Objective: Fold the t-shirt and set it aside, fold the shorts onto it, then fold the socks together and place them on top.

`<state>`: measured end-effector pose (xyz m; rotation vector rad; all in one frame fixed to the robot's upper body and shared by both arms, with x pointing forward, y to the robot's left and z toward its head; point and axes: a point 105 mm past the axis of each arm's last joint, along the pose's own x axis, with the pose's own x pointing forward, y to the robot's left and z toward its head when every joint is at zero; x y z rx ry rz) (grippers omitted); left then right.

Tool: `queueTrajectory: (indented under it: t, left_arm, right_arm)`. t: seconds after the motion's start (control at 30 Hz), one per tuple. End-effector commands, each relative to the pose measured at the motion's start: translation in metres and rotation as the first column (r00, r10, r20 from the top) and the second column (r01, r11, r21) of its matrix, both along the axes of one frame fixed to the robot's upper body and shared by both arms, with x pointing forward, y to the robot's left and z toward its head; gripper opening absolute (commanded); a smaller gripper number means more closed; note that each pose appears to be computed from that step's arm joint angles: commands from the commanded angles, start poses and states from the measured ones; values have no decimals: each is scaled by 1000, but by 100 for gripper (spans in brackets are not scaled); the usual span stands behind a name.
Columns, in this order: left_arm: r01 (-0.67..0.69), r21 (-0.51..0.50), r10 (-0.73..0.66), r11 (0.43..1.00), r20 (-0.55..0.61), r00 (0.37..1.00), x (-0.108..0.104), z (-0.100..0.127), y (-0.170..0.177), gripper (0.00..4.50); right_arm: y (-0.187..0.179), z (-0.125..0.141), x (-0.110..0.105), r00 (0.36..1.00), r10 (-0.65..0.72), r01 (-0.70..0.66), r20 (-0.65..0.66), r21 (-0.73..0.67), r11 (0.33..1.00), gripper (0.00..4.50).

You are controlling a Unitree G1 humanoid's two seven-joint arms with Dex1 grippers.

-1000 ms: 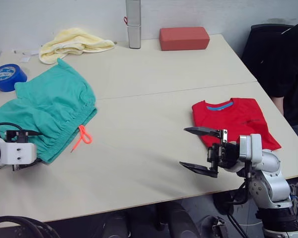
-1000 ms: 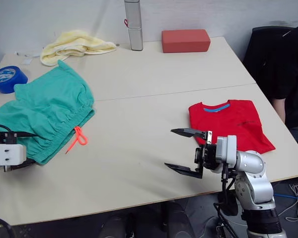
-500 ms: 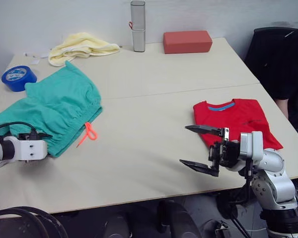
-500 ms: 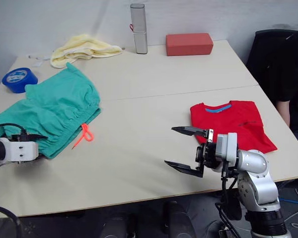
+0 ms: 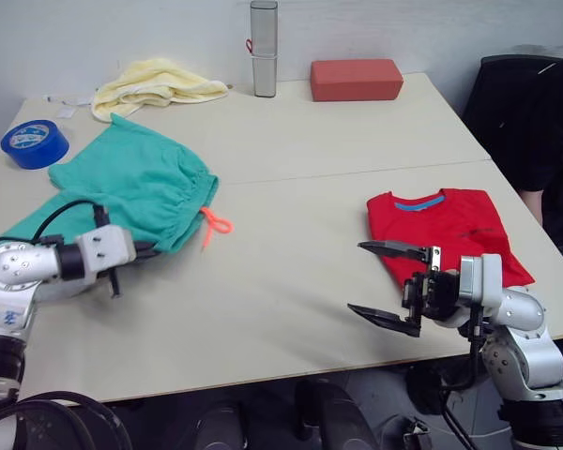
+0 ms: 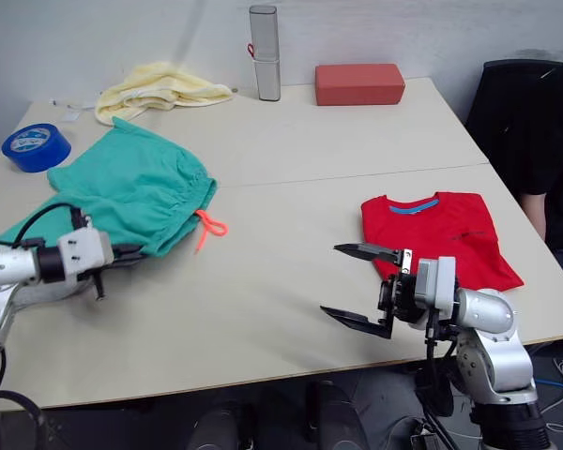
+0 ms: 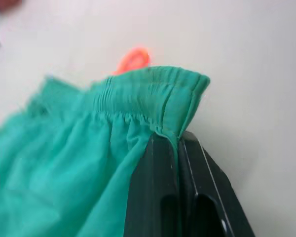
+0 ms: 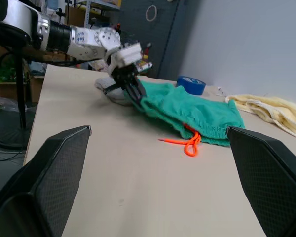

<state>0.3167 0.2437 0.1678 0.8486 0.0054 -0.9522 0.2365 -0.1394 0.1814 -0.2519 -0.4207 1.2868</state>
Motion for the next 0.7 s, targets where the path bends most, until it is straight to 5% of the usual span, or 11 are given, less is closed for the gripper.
queueTrajectory:
  t: [0.03,0.2,0.4,0.63,0.7]
  left_arm:
    - [92,-55,-90,994,33,995,0,29,-42,6]
    - [194,-124,-201,973,-42,979,-5,43,-93,6]
    - [265,-323,-358,909,-276,892,-50,13,-172,6]
    - [135,-491,-345,860,-366,864,-58,-6,-206,6]
    - [137,-477,-346,868,-385,855,-57,-11,-200,48]
  right_arm:
    - [-10,8,-3,999,-23,24,42,-10,1000,450]
    - [-19,8,-6,999,-36,37,32,-35,999,450]
    - [-35,1,-14,998,-60,61,14,-61,996,450]
    - [-45,-7,-24,998,-63,62,-13,-86,994,450]
    - [-50,-11,-25,997,-75,72,-27,-112,991,450]
